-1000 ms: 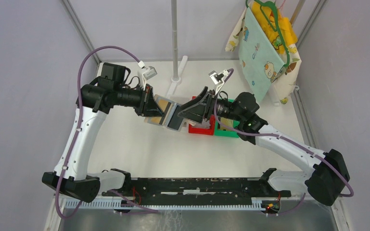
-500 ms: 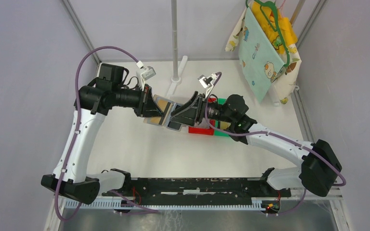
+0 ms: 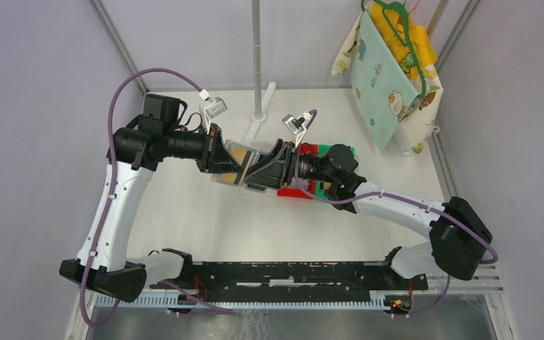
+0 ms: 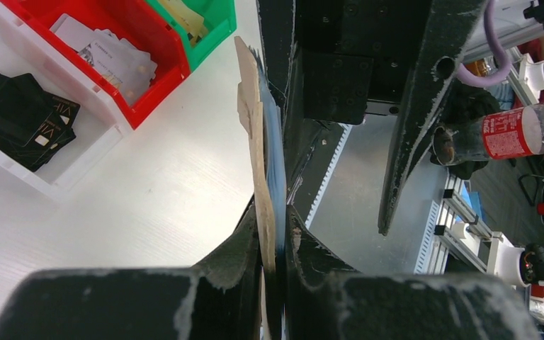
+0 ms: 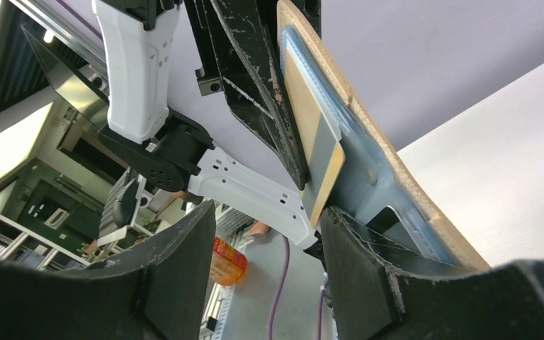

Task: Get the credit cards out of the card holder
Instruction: Remove the credit card from the card holder.

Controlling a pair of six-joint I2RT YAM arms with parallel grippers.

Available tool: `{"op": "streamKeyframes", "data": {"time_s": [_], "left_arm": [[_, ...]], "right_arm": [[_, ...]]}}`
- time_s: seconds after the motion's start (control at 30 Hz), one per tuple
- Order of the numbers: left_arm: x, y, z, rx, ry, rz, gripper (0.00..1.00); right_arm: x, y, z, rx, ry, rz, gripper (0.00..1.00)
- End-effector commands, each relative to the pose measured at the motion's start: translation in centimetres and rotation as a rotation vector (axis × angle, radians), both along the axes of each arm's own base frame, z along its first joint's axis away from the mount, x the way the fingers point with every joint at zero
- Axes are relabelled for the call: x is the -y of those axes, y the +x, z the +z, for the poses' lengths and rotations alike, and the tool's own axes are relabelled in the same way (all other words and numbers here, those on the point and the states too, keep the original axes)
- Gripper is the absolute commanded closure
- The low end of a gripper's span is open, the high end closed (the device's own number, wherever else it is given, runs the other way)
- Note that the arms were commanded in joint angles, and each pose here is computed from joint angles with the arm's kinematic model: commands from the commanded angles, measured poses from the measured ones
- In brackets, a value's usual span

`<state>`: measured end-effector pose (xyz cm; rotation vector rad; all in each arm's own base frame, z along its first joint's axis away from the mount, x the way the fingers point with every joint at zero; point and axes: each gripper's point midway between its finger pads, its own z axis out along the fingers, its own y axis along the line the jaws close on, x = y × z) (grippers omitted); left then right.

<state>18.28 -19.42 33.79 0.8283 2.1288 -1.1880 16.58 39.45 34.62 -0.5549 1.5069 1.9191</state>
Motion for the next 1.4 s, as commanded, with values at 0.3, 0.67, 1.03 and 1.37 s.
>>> {"op": "streamKeyframes", "data": {"time_s": [0.3, 0.67, 1.03, 1.37], "left_arm": [[1.4, -2.9, 2.4, -0.026, -0.164, -0.174, 0.87], [1.6, -4.9, 4.1, -0.05, -0.254, -0.267, 0.71], [1.7, -5.3, 5.4, -0.064, -0.298, -0.292, 0.83], [1.7, -4.8, 5.7, -0.053, -0.291, -0.274, 0.97]], "right_arm": [[1.1, -0.6, 5.3, 0.029, 0.256, 0.025, 0.63], [2.1, -0.5, 5.7, 0.072, 0.249, -0.057, 1.0], [3.2, -1.5, 4.6, 0.097, 0.222, -0.059, 1.0], [3.2, -1.4, 5.0, 0.111, 0.201, -0.077, 0.62]]}}
